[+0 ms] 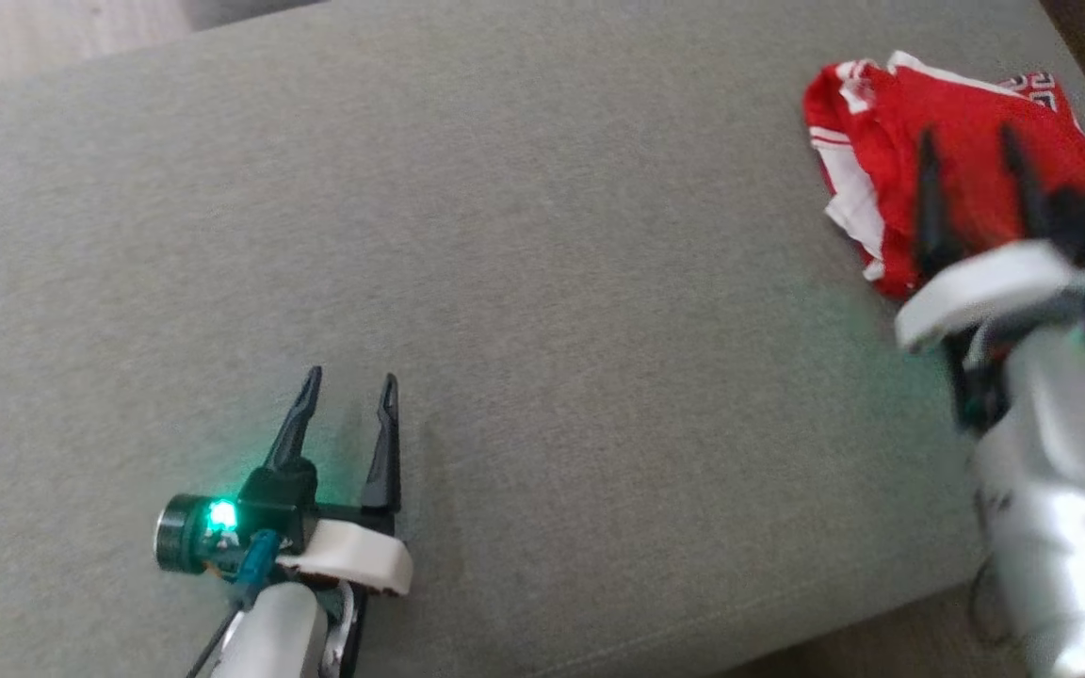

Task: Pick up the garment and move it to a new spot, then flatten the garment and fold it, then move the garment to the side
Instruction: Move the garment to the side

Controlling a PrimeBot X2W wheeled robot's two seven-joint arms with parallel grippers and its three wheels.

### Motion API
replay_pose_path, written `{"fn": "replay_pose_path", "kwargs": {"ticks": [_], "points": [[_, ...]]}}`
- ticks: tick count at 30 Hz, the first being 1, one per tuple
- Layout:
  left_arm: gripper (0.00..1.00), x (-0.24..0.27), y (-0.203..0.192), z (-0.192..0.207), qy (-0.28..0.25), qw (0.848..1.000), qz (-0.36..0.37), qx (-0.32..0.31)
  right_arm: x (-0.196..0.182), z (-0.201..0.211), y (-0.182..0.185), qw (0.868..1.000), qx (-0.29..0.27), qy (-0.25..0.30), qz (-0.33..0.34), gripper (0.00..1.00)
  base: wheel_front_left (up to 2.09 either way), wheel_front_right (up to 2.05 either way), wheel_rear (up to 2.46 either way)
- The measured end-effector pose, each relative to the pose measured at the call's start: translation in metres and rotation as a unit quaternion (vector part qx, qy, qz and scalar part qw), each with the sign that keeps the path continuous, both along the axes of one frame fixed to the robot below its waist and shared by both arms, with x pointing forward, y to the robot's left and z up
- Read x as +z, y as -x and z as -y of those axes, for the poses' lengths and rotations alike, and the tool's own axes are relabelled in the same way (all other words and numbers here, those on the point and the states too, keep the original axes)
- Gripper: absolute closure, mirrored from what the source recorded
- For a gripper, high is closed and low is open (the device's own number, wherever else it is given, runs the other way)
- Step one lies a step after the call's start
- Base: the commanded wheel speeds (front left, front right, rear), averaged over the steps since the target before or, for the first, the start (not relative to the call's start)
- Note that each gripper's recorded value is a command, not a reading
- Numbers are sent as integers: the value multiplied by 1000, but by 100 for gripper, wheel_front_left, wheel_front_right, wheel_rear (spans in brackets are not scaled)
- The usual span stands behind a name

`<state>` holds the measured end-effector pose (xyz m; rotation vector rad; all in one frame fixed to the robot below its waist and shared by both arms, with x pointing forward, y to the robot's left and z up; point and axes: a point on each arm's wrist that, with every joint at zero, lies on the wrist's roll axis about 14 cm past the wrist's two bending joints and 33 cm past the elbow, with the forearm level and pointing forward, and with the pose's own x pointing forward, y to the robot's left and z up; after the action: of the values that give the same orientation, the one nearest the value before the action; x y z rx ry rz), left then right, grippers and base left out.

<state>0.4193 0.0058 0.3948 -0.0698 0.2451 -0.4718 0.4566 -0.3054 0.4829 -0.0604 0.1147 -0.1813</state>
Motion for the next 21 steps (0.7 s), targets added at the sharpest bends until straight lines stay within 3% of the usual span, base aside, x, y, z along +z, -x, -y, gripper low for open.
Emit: {"fn": "replay_pose_path", "kwargs": {"ticks": [8, 21], "points": [[0, 18, 3, -43, -16, 997, 24, 67, -31, -74, 23, 996, 57, -63, -6, 0, 0, 0, 0], [0, 28, 42, -133, -45, 977, 29, 207, -48, -136, 51, 985, 117, -122, -20, 0, 0, 0, 0]]}}
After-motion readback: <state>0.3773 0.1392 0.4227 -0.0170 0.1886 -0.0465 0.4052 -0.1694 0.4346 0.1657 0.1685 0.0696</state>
